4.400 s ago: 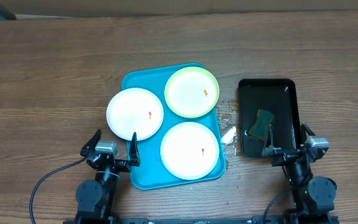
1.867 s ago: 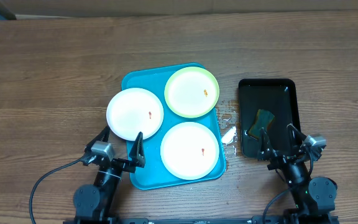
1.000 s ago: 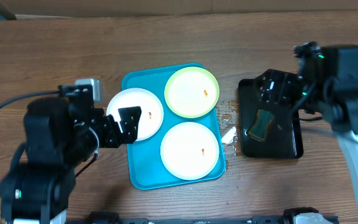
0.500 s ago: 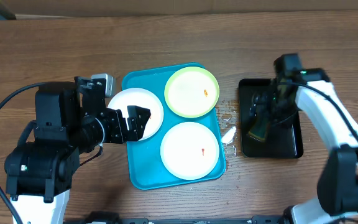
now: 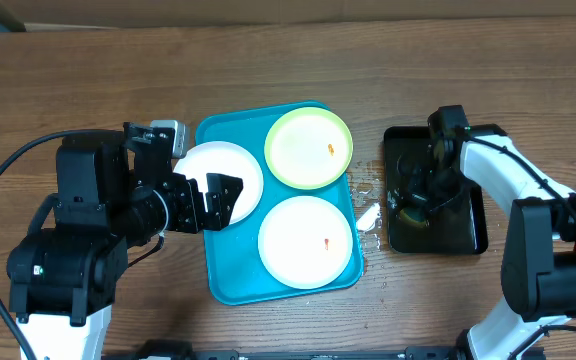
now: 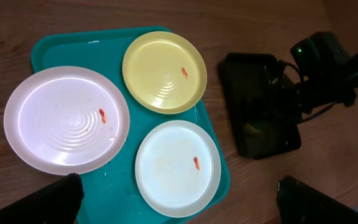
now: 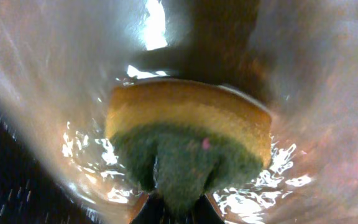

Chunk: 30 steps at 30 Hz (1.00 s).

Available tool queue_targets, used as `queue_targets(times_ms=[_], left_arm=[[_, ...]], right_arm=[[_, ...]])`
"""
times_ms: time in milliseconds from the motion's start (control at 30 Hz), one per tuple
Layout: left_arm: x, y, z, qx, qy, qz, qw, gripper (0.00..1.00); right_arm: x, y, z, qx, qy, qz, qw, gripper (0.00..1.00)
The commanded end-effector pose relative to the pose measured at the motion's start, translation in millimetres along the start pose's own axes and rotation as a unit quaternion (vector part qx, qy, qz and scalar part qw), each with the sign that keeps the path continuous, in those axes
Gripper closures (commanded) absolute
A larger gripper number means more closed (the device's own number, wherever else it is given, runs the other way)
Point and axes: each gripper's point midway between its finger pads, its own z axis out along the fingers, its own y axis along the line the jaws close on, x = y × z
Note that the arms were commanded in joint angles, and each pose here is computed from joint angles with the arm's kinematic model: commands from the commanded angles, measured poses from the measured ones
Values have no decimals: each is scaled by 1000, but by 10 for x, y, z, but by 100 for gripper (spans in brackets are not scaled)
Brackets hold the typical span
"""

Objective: Clean dirty plates on tray and stack at the side
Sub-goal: 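Grasp the sponge with the right gripper in the black tray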

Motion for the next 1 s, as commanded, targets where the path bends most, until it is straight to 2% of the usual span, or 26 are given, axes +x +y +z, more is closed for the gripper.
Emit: queue_targets(times_ms=[0, 67, 133, 200, 233, 367, 433, 500, 533, 600, 633, 667, 900, 933, 967], left_arm=[[-48, -41, -42, 7, -5, 13, 1000, 0], [-43, -40, -42, 7, -4, 12, 1000, 0], [-42, -39, -38, 7, -3, 12, 1000, 0], [-44, -36, -32, 7, -3, 12, 1000, 0], [-44, -35, -29, 7, -2, 11, 1000, 0], [-40, -32, -24, 6, -1, 11, 1000, 0], [-39, -31, -23, 6, -1, 11, 1000, 0], [-38, -30, -21, 6, -1, 10, 1000, 0], [-38, -29, -20, 6, 0, 10, 1000, 0], [-37, -29, -20, 6, 0, 10, 1000, 0], [-36, -29, -19, 6, 0, 10, 1000, 0], [-35, -28, -19, 6, 0, 10, 1000, 0], [-33, -28, -17, 6, 0, 10, 1000, 0], [-32, -28, -19, 6, 0, 10, 1000, 0], [-32, -27, -17, 6, 1, 10, 1000, 0]], right_arm=[[-66, 201, -281, -41, -5, -83, 996, 96], [-57, 183, -340, -34, -3, -82, 996, 92], [-46, 174, -338, -32, 0, -73, 997, 70], [-58, 142, -316, -24, -3, -67, 997, 62], [-84, 118, -301, -17, -9, -62, 998, 51], [-192, 7, -186, 11, -39, -4, 999, 46], [-232, 24, -100, 1, -51, 10, 999, 47], [-232, 53, -24, -11, -55, 7, 998, 52], [-200, 62, 47, -19, -53, 6, 998, 61], [-155, 43, 99, -20, -47, 7, 999, 71], [-144, 37, 103, -18, -45, 6, 999, 87], [-143, 30, 95, -17, -44, 6, 999, 96], [-353, -40, -300, -19, -52, -4, 998, 96], [-373, -44, -360, -19, -52, -9, 998, 92], [-387, -47, -420, -18, -52, -14, 998, 82]])
